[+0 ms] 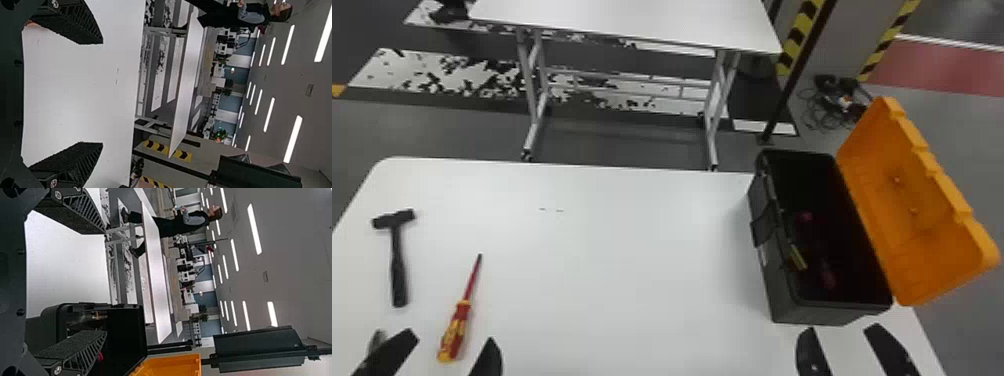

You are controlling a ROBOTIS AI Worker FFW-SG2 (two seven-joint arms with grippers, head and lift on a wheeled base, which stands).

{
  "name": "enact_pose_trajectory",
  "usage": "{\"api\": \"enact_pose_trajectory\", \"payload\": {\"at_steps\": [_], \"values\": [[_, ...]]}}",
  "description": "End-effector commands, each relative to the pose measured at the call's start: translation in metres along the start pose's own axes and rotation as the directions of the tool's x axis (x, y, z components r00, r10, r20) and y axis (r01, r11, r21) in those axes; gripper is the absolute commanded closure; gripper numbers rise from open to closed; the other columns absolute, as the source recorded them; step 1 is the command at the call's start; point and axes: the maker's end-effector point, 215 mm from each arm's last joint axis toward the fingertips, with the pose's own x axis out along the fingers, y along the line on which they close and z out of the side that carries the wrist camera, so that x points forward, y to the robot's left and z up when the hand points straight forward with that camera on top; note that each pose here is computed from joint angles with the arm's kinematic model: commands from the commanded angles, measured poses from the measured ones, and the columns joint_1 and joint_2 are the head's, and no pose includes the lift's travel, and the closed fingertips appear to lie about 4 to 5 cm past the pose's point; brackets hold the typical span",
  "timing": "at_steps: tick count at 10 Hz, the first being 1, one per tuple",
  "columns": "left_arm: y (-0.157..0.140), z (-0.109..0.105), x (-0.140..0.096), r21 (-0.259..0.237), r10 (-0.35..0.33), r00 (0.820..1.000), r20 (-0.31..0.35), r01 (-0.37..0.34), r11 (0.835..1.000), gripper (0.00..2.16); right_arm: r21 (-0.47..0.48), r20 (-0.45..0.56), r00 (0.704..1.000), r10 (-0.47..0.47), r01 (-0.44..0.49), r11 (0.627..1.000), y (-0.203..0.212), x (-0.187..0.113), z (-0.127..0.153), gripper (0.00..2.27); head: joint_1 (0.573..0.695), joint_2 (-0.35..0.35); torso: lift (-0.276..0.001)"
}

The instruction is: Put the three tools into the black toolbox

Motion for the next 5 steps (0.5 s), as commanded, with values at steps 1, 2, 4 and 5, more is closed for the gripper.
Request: {"api": "enact_pose_trajectory", "payload": {"at_steps": [1, 2, 4, 5], "values": [[0.0002, -0.0008, -0.0002, 0.000, 0.000, 1.000, -0.002, 0.000, 1.000, 0.08, 0.001, 0.001, 1.000, 0.001, -0.001, 1.000, 0.0008, 0.0003, 0.0004, 0.10, 0.695, -0.151, -0.051], [0.0008, 0.0011, -0.0002, 0.001, 0.001, 1.000, 0.003, -0.001, 1.000, 0.08, 0.000, 0.000, 1.000, 0.004, -0.004, 1.000, 0.0017, 0.0005, 0.0002, 0.10, 0.695, -0.150, -0.051], [0.0006, 0.0014, -0.0005, 0.000, 0.001, 1.000, 0.003, -0.001, 1.000, 0.08, -0.001, 0.000, 1.000, 0.003, -0.003, 1.000, 0.0011, 0.0004, 0.0003, 0.10, 0.695, -0.145, -0.051], [0.0007, 0.0024, -0.0006, 0.002, -0.001, 1.000, 0.006, 0.001, 1.000, 0.08, -0.003, 0.003, 1.000, 0.002, -0.002, 1.000, 0.0004, 0.0003, 0.0014, 0.10, 0.695, -0.145, -0.051]]}}
